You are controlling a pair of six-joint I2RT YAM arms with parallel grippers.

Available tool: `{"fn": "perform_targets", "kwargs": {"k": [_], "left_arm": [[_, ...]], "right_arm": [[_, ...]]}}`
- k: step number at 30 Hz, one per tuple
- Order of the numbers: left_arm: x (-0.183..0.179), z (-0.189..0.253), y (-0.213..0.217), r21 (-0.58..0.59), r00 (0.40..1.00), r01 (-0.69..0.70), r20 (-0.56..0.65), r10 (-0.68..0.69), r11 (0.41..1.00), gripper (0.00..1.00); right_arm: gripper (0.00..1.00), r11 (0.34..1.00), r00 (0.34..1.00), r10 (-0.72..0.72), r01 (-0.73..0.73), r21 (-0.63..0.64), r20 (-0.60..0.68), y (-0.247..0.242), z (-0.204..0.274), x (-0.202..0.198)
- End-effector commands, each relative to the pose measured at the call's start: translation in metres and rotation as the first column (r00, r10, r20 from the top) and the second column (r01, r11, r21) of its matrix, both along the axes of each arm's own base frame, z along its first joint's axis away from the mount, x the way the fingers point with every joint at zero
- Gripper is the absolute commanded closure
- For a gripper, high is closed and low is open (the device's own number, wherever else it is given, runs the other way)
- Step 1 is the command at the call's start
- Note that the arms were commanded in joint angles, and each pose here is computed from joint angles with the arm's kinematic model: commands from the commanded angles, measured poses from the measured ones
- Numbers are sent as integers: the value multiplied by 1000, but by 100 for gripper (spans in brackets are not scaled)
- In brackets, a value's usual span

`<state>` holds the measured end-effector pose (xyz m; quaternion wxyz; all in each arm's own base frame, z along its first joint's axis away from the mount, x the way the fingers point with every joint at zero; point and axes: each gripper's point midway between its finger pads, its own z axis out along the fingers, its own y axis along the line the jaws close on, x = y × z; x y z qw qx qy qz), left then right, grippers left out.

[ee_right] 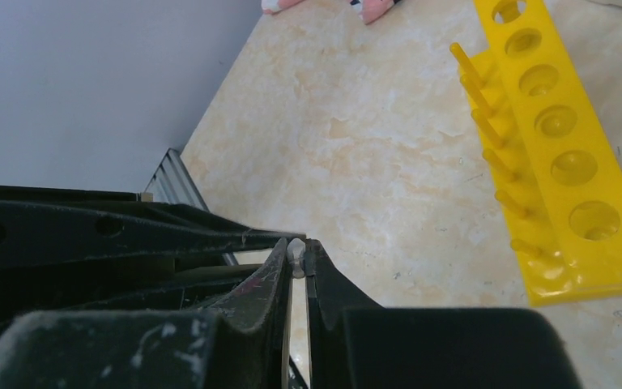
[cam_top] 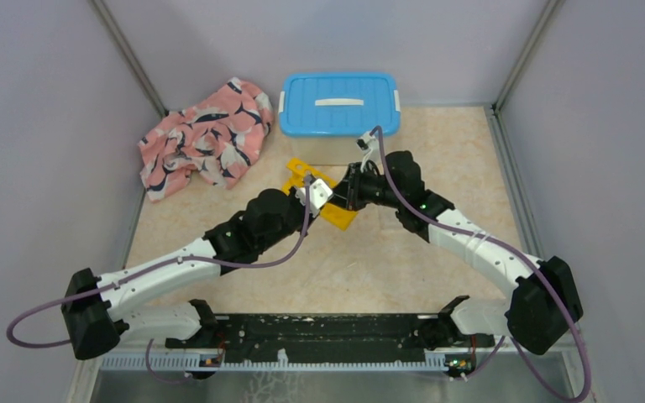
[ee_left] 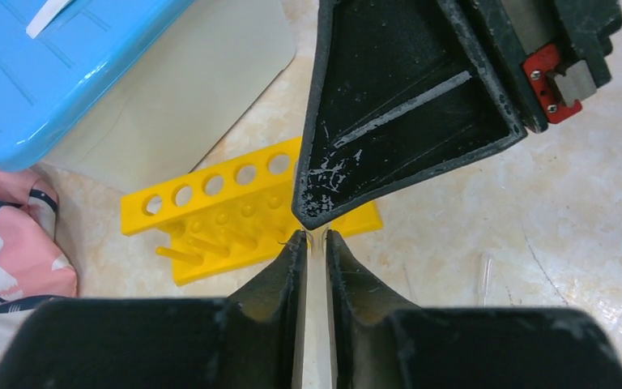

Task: Organize the chemistry lab equipment
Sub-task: Pick up the test tube at the center of the board, then insert the test tube into the slot of the test tube rack.

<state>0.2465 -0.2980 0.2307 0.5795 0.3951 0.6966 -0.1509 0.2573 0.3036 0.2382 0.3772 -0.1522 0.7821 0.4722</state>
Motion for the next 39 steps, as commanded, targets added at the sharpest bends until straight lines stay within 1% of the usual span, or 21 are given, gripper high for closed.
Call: {"fn": "perform_targets", "kwargs": {"k": [1,3,5,9,13,16,18,19,23,27,31,36,39], "left_arm": [[5,4,3,-14,999,-48,10,48,999,71],[7,4,8,-22,997,-76,10,76,997,60],[8,5,12,-34,995,-101,6,101,994,53],[11,6,24,-56,985,-169,0,170,984,45],[17,8,40,-91,960,-280,-15,280,956,38],[22,11,52,-120,931,-364,-28,363,924,37],[25,10,68,-120,893,-449,-33,448,886,36],[26,11,74,-140,875,-484,-46,482,864,36],[25,16,93,-193,824,-564,-69,562,803,36],[22,21,104,-229,807,-586,-78,586,777,35],[20,19,111,-235,789,-610,-89,608,757,35],[18,5,109,-220,791,-611,-110,602,761,35],[18,-2,107,-212,791,-610,-121,599,763,35]], "right_arm": [[95,999,998,26,-28,44,50,5,15,1],[95,998,998,29,-32,49,59,6,19,2],[95,998,997,29,-32,46,74,6,23,3],[96,999,994,16,-20,35,109,7,33,10],[96,1000,990,8,-11,25,138,9,39,19],[96,1000,986,-6,5,7,166,11,43,30],[96,1000,983,-14,16,-8,183,14,47,39],[96,999,981,-22,27,-21,194,14,48,44],[96,995,971,-56,74,-68,234,17,51,66],[96,984,960,-95,132,-124,264,18,49,90],[97,958,937,-132,204,-201,323,16,51,116],[97,905,904,-161,295,-305,397,11,55,141],[97,876,884,-171,339,-344,436,9,58,150]]}}
